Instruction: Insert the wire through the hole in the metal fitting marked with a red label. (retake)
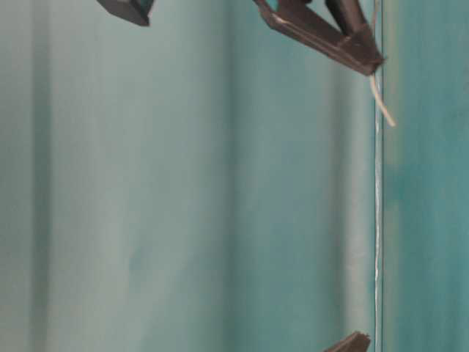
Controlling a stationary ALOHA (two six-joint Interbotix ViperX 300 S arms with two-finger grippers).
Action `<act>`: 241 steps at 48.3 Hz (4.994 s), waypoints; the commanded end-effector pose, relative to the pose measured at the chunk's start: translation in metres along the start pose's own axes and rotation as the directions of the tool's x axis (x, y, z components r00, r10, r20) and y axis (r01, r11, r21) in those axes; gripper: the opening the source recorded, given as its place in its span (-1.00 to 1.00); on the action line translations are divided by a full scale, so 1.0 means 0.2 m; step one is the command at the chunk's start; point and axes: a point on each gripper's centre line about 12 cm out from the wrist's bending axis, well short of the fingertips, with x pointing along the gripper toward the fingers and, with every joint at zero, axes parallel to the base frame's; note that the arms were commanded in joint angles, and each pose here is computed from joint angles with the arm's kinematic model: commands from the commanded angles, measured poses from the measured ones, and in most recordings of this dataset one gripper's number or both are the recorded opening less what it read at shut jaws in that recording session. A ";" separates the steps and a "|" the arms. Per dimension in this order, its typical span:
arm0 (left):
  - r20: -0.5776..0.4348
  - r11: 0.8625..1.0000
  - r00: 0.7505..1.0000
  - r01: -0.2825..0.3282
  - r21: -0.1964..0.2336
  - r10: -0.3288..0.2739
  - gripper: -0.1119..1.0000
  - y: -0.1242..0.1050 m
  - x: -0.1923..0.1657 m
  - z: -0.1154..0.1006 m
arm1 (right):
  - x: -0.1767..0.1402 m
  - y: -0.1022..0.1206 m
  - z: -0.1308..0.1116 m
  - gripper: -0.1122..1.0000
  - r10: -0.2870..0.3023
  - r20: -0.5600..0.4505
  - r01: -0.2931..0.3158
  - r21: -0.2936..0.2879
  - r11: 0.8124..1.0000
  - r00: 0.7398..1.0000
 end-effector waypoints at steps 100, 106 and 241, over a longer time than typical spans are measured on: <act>0.253 0.973 0.943 0.232 -0.023 -0.219 0.30 -0.43 0.37 -0.26 | 0.22 0.46 -0.49 -0.74 0.032 0.337 0.014 -0.133 0.991 0.941; 0.247 0.973 0.944 0.231 -0.024 -0.218 0.30 -0.43 0.39 -0.27 | 0.23 0.46 -0.51 -0.74 0.027 0.343 0.021 -0.134 0.991 0.939; 0.243 0.975 0.947 0.222 -0.029 -0.209 0.30 -0.43 0.47 -0.29 | 0.37 0.52 -0.52 -0.74 0.035 0.398 0.031 -0.160 0.987 0.917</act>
